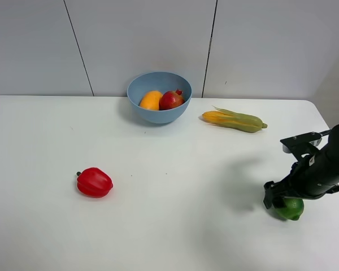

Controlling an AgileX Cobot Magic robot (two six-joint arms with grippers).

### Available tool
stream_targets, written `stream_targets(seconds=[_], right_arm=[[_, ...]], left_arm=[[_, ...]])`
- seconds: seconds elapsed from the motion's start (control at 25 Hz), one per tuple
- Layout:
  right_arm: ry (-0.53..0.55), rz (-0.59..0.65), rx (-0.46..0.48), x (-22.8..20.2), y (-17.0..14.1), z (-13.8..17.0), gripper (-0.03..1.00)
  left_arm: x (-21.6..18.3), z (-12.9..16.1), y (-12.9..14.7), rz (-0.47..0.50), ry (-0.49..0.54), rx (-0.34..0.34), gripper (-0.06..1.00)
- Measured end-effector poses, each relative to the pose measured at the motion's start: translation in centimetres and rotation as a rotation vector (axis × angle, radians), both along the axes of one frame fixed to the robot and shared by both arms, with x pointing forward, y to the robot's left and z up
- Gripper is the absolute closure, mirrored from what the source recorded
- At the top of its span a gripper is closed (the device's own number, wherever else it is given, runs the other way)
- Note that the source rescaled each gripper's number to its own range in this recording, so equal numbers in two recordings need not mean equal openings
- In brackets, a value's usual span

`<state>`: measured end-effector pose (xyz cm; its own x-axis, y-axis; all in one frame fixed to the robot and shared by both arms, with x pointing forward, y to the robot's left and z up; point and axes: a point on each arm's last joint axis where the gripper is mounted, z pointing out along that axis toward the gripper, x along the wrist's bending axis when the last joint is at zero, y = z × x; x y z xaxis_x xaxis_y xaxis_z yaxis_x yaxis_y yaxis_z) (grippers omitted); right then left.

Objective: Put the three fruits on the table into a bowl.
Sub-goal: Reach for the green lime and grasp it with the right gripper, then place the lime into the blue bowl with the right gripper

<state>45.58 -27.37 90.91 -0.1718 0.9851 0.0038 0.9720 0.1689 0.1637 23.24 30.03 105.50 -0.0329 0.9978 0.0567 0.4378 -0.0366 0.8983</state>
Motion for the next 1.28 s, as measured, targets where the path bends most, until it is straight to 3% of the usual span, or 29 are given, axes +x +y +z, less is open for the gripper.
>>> stream_targets(seconds=[0.32,0.36,0.4,0.44,0.48,0.52,0.76,0.88,1.08,1.2,1.28], right_arm=[[0.06,-0.002,-0.009,0.7,0.1,-3.4,0.01],[0.064,-0.002,-0.009,0.7,0.1,-3.4,0.08],[0.067,-0.002,-0.01,0.7,0.1,-3.5,0.23],[0.07,-0.001,-0.01,0.7,0.1,-3.5,0.43],[0.07,-0.002,-0.01,0.6,0.0,-3.4,0.75],[0.073,-0.012,-0.006,0.6,0.1,-3.1,0.97],[-0.029,-0.104,0.088,2.5,1.3,2.7,0.96],[-0.175,-0.069,0.169,4.6,3.7,7.2,0.96],[-0.514,0.066,0.281,9.5,9.3,14.2,0.96],[-0.618,0.122,0.321,13.1,12.7,15.5,0.96],[-0.62,0.153,0.33,15.7,15.2,14.5,0.96]], left_arm=[[0.0,0.0,0.0,0.0,0.0,0.0,-0.03],[0.0,0.0,0.0,0.0,0.0,0.0,-0.03],[0.0,0.0,0.0,0.0,0.0,0.0,-0.03],[0.0,0.0,0.0,0.0,0.0,0.0,-0.03],[0.0,0.0,0.0,0.0,0.0,0.0,-0.03],[0.0,0.0,0.0,0.0,0.0,0.0,-0.03],[0.0,0.0,0.0,0.0,0.0,0.0,-0.03],[0.0,0.0,0.0,0.0,0.0,0.0,-0.03],[0.0,0.0,0.0,0.0,0.0,0.0,-0.03],[0.0,0.0,0.0,0.0,0.0,0.0,-0.03],[0.0,0.0,0.0,0.0,0.0,0.0,-0.03]])
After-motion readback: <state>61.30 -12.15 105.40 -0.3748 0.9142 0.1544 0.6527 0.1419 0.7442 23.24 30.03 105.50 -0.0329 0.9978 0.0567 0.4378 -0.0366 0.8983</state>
